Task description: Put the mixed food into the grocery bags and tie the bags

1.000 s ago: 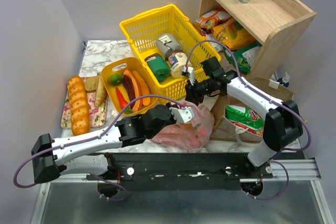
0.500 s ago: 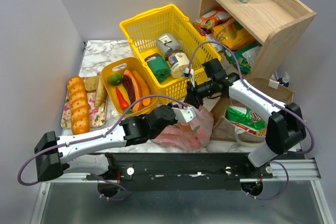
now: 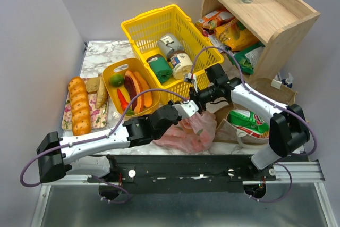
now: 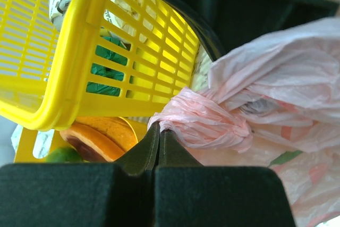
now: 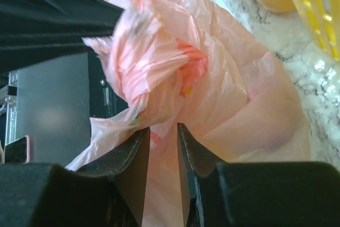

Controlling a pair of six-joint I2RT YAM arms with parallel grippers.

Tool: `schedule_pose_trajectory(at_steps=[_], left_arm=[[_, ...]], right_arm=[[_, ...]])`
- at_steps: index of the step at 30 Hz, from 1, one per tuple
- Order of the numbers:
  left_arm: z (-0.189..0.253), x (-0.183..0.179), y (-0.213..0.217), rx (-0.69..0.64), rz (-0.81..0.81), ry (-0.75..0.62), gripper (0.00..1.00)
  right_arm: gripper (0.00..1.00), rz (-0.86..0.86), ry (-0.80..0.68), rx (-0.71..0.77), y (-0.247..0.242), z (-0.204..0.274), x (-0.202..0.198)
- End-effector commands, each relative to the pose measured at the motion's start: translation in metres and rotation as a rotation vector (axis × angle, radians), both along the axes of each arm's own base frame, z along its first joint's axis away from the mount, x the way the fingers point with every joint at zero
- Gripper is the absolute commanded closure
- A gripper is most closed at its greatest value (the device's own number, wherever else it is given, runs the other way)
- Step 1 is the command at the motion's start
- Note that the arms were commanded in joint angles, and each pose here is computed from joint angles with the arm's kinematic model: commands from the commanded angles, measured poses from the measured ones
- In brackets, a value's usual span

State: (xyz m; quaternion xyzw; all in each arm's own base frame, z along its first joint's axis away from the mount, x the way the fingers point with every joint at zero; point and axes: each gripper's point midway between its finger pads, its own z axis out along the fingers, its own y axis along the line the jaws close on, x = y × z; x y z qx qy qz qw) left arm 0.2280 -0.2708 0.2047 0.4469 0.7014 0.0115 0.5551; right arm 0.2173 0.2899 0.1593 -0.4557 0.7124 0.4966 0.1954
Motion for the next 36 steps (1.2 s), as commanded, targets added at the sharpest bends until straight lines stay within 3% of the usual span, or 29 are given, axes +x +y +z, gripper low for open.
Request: schedule_pose_trajectory(at_steps=[1, 11, 18, 36], left_arm=[[0.018, 0.005, -0.005, -0.138, 0.064, -0.031, 1.00], [0.011, 0.002, -0.003, -0.147, 0.065, -0.024, 1.00], [0.004, 0.001, -0.003, -0.178, 0.085, -0.010, 1.00], [0.001, -0.001, -0.013, -0.319, 0.137, 0.034, 1.00]], right_arm=[[0.67, -0.003, 0.030, -0.026, -0.001, -0.016, -0.008], [0.69, 0.025, 0.021, 0.024, 0.003, -0.010, -0.020], [0.65, 0.026, 0.020, 0.081, 0.005, 0.004, -0.027], [0.44, -0.129, 0.039, 0.176, 0.016, 0.014, -0.017]])
